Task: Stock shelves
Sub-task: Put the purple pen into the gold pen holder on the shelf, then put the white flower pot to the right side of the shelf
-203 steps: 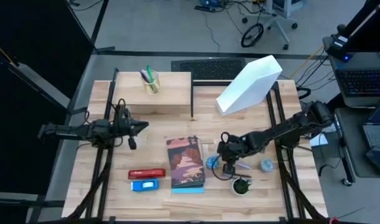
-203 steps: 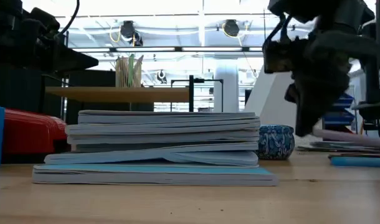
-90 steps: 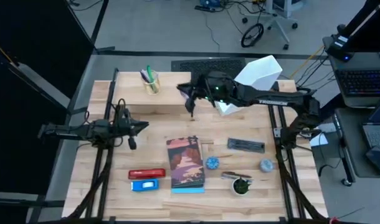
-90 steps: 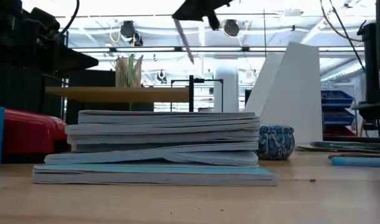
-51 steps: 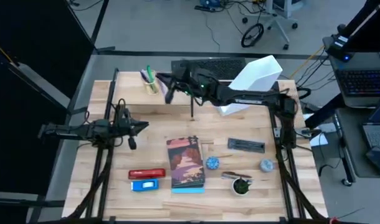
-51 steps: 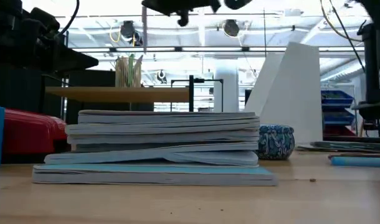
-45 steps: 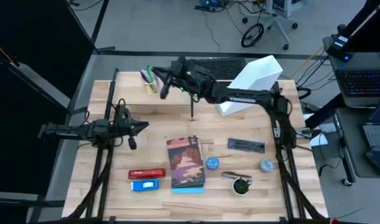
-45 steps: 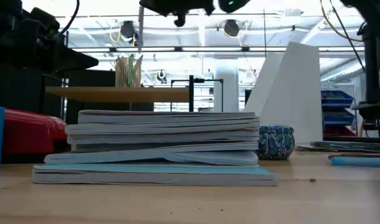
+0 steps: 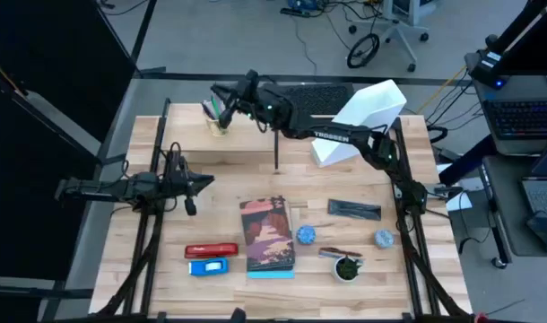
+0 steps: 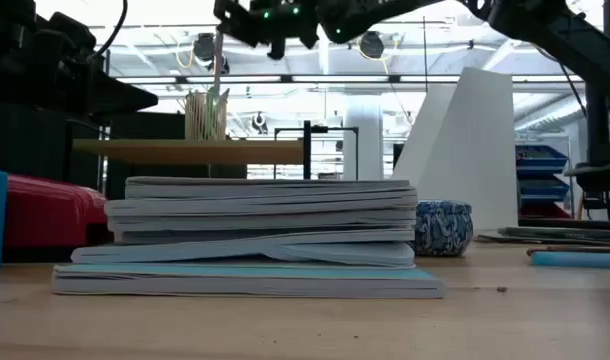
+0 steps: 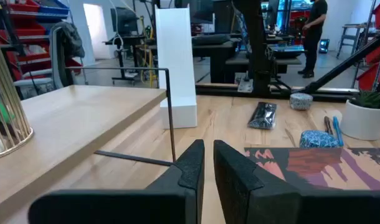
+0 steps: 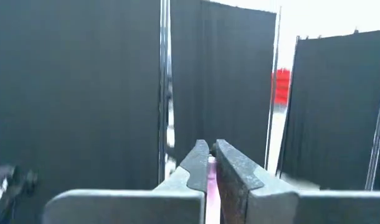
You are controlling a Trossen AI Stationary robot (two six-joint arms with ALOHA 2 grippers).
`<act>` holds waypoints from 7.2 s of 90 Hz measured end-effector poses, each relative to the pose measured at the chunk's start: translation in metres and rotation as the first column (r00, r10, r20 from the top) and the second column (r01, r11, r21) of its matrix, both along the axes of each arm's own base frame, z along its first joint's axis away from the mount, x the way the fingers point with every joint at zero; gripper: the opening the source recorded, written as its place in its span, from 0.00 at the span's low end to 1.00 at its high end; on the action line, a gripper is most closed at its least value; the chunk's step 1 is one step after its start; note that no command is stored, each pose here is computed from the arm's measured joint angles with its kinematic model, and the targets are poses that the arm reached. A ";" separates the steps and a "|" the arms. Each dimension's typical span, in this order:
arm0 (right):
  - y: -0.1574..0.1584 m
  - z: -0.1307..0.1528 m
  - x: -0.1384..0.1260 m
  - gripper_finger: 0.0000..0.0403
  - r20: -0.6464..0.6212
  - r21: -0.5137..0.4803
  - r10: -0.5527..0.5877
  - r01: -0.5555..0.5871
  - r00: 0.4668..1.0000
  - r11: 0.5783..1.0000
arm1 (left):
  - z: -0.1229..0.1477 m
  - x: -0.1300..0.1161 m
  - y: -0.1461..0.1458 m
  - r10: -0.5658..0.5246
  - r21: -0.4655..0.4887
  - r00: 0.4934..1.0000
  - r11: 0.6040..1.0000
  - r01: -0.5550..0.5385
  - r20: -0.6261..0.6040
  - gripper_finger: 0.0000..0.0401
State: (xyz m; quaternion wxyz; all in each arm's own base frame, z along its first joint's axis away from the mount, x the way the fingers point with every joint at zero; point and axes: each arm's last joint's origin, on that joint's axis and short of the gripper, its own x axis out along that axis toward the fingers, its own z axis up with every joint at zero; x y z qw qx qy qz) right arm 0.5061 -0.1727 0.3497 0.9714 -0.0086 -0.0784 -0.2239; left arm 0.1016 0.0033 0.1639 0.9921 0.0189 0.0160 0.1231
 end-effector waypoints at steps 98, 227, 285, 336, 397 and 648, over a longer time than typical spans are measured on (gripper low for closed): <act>0.067 0.093 -0.137 0.45 -0.575 0.251 0.120 0.035 0.809 0.967 | 0.000 0.000 0.000 0.001 -0.001 1.000 1.000 -0.001 0.001 0.06; 0.302 -0.088 -0.201 0.45 -0.868 0.484 0.433 0.222 0.242 0.846 | 0.000 0.000 0.000 0.004 -0.078 1.000 0.997 -0.003 0.021 0.06; 0.312 -0.155 -0.223 0.45 -0.791 0.611 0.583 0.286 0.186 0.738 | 0.000 0.000 0.000 0.005 -0.081 1.000 0.997 -0.003 0.021 0.06; 0.322 -0.094 -0.285 0.45 -0.852 0.513 0.520 -0.106 0.057 0.852 | 0.000 0.000 0.000 0.004 -0.079 1.000 0.997 -0.002 0.021 0.06; 0.344 -0.128 -0.270 0.45 -0.873 0.485 0.487 -0.154 -0.027 0.861 | 0.000 0.000 0.000 0.007 -0.078 1.000 0.997 -0.005 0.021 0.06; 0.023 -0.150 -0.178 0.03 -0.817 0.483 0.178 0.482 0.548 0.731 | 0.000 0.000 0.001 0.043 -0.051 0.999 0.998 -0.042 0.016 0.06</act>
